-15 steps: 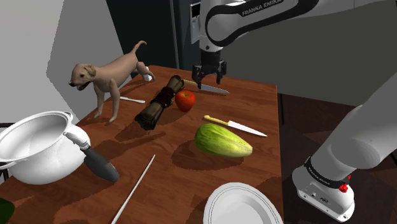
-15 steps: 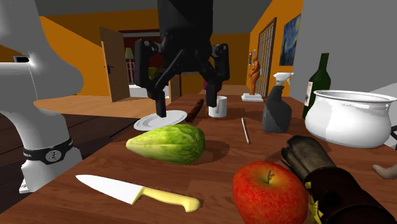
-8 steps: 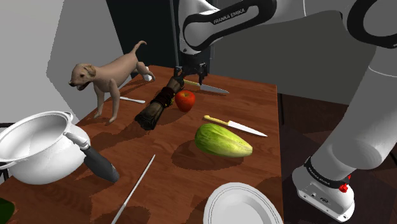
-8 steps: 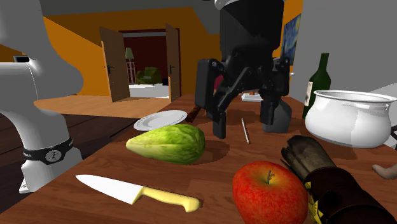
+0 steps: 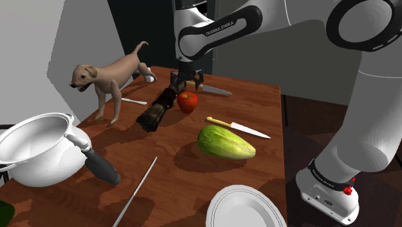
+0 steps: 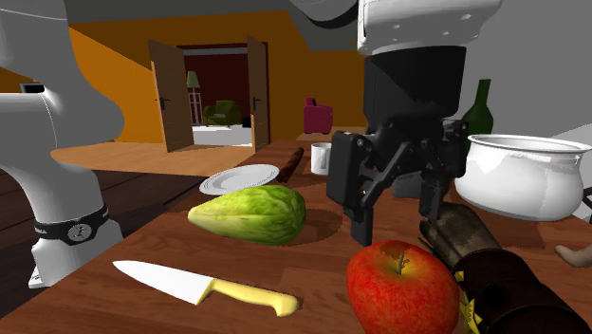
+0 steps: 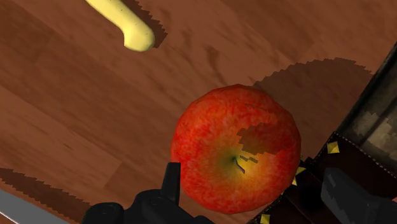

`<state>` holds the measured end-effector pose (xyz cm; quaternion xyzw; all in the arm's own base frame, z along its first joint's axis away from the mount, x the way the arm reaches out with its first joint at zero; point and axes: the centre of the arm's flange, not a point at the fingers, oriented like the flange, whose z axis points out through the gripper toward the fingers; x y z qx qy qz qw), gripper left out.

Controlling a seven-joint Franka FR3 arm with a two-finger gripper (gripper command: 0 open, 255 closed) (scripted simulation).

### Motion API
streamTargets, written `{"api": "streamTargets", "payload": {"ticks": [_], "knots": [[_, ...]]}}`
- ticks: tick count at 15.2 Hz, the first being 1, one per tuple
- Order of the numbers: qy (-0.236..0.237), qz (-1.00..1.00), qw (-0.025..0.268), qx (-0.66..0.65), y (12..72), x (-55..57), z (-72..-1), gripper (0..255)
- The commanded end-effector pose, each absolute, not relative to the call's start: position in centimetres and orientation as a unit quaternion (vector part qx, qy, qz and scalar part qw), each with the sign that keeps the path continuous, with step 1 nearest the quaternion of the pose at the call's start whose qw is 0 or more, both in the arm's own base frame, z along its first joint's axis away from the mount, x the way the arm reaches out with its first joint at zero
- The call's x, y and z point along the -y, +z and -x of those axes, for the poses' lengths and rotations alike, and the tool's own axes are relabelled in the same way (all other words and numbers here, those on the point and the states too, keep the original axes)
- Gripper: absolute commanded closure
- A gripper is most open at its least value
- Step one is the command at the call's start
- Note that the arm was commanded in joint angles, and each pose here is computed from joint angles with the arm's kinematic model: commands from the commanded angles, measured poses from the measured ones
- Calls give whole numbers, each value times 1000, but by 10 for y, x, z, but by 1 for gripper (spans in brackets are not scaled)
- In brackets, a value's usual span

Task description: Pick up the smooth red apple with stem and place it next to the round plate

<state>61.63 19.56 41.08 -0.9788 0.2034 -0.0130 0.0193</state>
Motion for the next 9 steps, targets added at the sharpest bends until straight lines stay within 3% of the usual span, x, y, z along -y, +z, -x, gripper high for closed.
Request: {"api": "streamTargets", "payload": {"ticks": [1,9], "knots": [[-13,979,20,-204,401,-196,-616,0],[-13,979,20,-204,398,-196,-616,0]]}}
